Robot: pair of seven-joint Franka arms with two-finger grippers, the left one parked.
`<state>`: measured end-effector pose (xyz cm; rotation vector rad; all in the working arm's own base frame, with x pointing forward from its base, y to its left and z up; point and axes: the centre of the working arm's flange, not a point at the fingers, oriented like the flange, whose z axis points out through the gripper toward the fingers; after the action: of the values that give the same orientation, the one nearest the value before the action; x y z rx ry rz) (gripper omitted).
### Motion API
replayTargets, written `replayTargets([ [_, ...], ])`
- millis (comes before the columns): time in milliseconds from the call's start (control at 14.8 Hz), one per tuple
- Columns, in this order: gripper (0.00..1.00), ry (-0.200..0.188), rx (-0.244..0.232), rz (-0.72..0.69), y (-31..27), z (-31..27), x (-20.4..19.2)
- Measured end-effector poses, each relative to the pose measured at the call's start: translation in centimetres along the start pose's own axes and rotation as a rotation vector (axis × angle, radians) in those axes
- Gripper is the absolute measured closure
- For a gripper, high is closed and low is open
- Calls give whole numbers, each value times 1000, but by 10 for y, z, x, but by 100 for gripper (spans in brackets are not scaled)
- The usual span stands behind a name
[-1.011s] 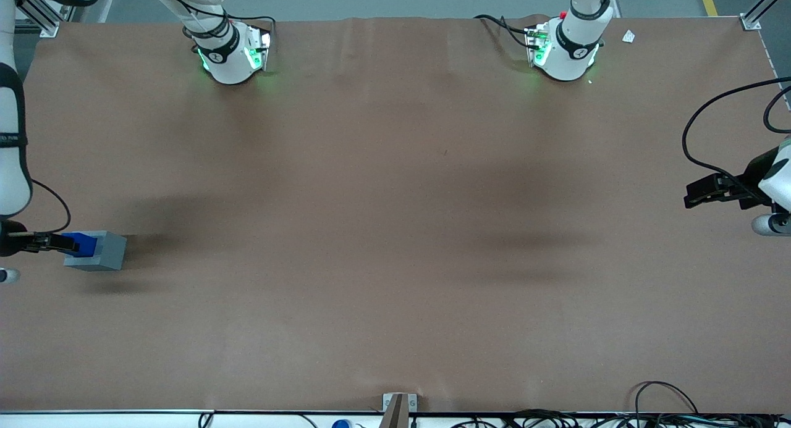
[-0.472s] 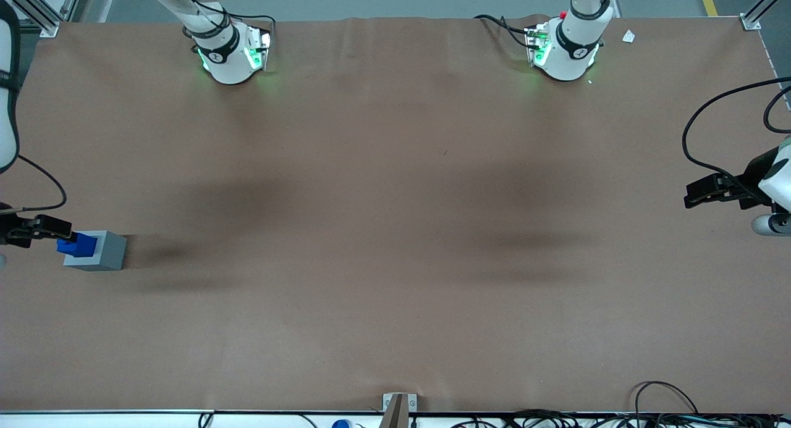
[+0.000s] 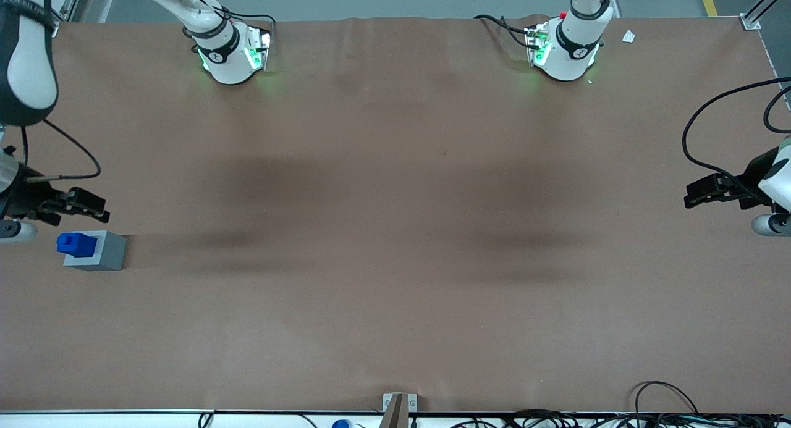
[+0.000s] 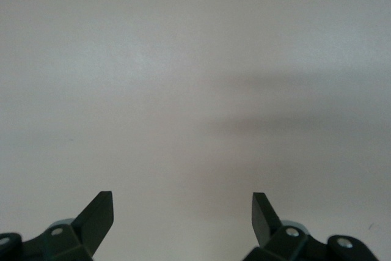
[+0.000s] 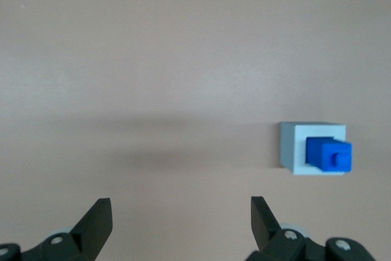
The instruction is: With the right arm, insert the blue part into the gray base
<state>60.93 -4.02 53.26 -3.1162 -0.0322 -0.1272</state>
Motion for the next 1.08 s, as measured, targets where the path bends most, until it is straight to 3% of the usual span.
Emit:
replayTargets([
  [135, 0, 18, 3, 4, -17, -19, -13],
  [607, 0, -2, 12, 41, -16, -96, -72],
  [1079, 0, -15, 7, 63, -18, -126, -83],
])
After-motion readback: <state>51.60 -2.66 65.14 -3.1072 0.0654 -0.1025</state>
